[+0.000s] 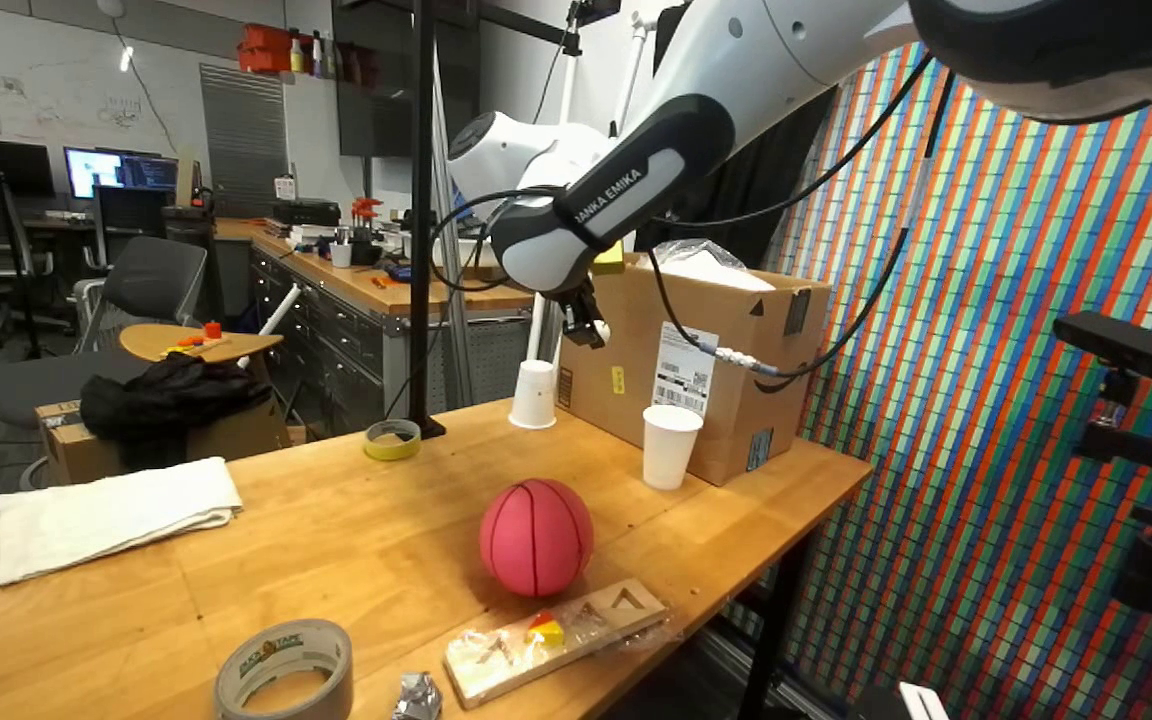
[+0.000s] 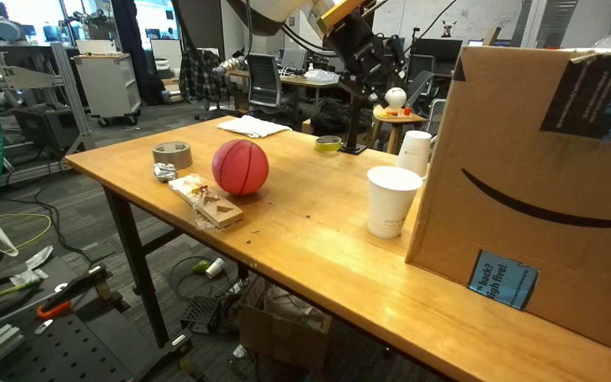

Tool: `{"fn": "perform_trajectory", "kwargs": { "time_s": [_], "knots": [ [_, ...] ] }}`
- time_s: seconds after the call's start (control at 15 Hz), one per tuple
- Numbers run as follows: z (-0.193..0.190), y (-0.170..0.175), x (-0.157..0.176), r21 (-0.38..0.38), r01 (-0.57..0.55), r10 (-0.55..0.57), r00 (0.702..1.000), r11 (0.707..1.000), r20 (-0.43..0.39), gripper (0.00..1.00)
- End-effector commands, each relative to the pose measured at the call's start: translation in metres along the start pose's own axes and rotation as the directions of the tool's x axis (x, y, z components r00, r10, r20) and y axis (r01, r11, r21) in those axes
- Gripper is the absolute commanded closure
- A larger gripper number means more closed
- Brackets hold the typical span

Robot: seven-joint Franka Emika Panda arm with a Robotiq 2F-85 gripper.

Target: Move the seal tape and pick up the white ball and put it in the cup, then pick up the red ball and place it on the seal tape

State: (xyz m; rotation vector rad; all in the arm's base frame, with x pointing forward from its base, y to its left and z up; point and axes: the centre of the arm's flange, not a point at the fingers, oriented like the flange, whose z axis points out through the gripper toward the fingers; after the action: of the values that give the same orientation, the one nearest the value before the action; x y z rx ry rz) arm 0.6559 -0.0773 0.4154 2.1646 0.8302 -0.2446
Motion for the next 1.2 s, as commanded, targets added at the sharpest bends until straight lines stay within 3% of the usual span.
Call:
{"fn": "perform_trajectory", "kwargs": {
  "time_s": [0.0,0.8,1.13],
  "knots": [
    [-0.007,-0.017,-0.039,-0.048,0.082,-0.079,0.996,0.996,0.051,0.78],
    [-0.003,-0.049,-0.088,-0.056,0.206,-0.19,0.958,0.977,0.216,0.78],
    [-0.007,-0.068,-0.094,-0.045,0.248,-0.231,0.944,0.968,0.237,0.78]
  ]
}}
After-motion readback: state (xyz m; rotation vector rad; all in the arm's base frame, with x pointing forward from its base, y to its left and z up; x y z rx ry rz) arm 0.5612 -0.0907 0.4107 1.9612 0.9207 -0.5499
